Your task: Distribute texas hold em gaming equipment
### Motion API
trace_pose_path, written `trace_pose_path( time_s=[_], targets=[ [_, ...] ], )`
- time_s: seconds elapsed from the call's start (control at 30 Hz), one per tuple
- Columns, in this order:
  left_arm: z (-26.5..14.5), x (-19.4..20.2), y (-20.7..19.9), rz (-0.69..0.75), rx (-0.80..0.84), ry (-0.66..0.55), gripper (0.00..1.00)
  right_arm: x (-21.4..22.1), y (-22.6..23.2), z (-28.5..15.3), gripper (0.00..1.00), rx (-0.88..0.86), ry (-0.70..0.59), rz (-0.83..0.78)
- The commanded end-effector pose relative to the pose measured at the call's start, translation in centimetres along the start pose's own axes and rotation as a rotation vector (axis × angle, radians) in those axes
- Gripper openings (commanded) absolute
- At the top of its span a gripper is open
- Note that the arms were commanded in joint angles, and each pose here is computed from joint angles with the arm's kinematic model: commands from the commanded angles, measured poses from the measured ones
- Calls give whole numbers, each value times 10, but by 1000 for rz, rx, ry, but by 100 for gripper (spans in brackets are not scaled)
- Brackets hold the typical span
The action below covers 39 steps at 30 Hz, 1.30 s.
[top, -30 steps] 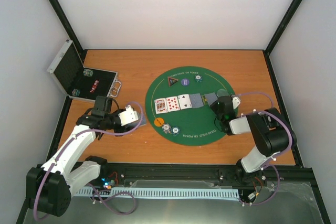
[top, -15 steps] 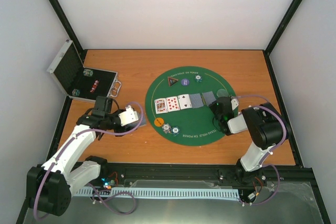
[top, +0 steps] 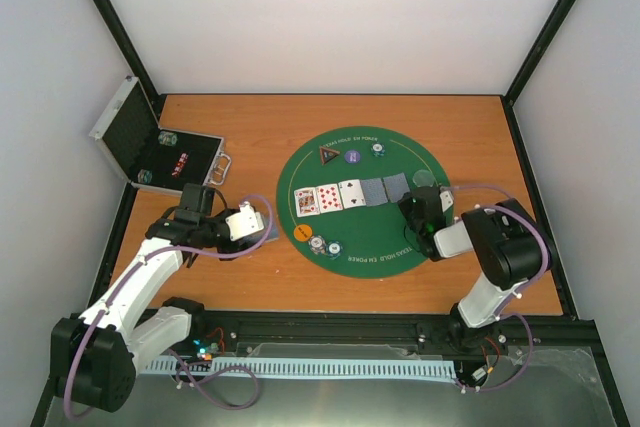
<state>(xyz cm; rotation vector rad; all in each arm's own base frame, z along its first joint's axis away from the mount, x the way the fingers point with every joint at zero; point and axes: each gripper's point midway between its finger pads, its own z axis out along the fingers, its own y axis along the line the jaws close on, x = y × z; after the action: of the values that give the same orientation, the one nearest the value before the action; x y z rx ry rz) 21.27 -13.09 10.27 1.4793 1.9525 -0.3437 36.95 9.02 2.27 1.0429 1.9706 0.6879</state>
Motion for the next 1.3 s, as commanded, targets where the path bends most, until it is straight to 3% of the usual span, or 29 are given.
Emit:
trace_pose_path(
  time_s=[0.0, 0.2, 0.37, 0.5, 0.63, 0.93, 1.07, 1.27],
  targets=[
    [-2, -8, 1, 16, -9, -31, 56, 6, -5, -9, 19, 2, 16, 28],
    [-2, -7, -1, 11, -4, -29, 56, -1, 0, -16, 28, -2, -6, -6],
    [-3, -7, -3, 10, -2, -32, 56, -9, -4, -31, 48, 3, -40, -49],
    [4, 4, -8, 6, 6, -9, 56, -20, 17, -49, 72, -18, -56, -265],
    [16, 22, -8, -21, 13, 51, 56, -41, 34, -73, 87, 23, -98, -510],
    [37, 51, -7, -53, 23, 141, 56, -86, 73, -145, 99, -49, -297, -731],
    [44, 63, -5, -60, 15, 189, 57, -96, 86, -163, 100, -65, -332, -816],
    [49, 69, -10, -86, 43, 201, 72, -99, 92, -167, 100, -66, -327, -864]
  ],
)
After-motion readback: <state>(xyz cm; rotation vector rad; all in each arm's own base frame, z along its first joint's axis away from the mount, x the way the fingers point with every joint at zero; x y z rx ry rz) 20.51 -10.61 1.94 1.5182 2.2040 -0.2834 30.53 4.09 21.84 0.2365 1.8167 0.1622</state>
